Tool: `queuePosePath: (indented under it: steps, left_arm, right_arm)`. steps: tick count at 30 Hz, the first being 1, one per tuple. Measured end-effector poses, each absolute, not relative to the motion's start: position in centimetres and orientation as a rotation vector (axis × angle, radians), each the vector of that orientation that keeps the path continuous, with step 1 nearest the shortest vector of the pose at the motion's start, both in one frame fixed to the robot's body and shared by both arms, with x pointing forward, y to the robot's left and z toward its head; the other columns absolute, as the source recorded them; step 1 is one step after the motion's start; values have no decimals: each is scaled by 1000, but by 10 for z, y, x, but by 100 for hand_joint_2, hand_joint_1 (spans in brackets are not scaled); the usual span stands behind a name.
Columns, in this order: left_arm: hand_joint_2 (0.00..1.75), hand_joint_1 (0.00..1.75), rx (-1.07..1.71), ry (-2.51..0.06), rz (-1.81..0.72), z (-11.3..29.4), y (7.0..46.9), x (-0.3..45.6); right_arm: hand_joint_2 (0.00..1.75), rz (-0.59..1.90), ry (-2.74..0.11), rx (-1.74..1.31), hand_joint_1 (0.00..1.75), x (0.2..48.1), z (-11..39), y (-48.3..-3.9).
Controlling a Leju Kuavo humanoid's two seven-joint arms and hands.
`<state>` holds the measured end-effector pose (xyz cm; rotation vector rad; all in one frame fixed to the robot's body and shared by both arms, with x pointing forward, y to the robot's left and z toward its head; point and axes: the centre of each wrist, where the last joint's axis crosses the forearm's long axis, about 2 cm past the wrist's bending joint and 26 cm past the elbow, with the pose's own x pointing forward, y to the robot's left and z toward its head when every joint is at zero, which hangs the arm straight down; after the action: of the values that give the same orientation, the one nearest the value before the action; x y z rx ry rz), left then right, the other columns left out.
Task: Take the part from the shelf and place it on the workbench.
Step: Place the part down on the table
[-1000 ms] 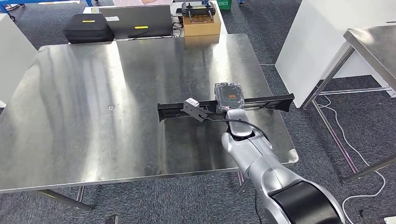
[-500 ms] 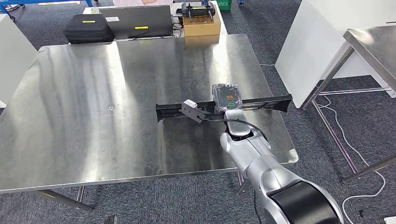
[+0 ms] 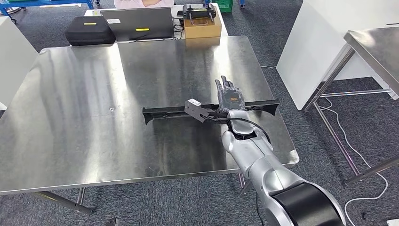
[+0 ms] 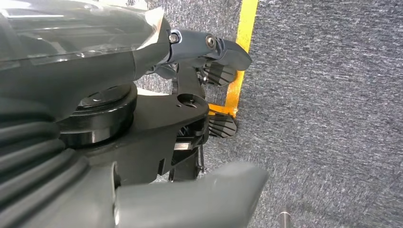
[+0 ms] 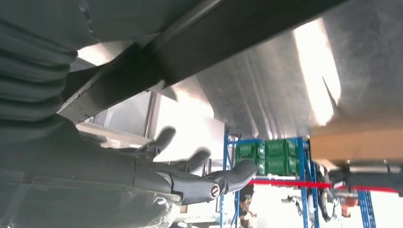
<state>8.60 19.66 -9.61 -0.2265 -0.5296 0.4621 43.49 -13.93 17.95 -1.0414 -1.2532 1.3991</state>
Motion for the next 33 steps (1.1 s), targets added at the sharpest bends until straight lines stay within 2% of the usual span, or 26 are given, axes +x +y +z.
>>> queuePosePath:
  steps: [33]
  left_arm:
    - [175,0,-238,-515,471,-97,197,84]
  right_arm:
    - [0,1464,-1144,-1037,0,440,192,-133]
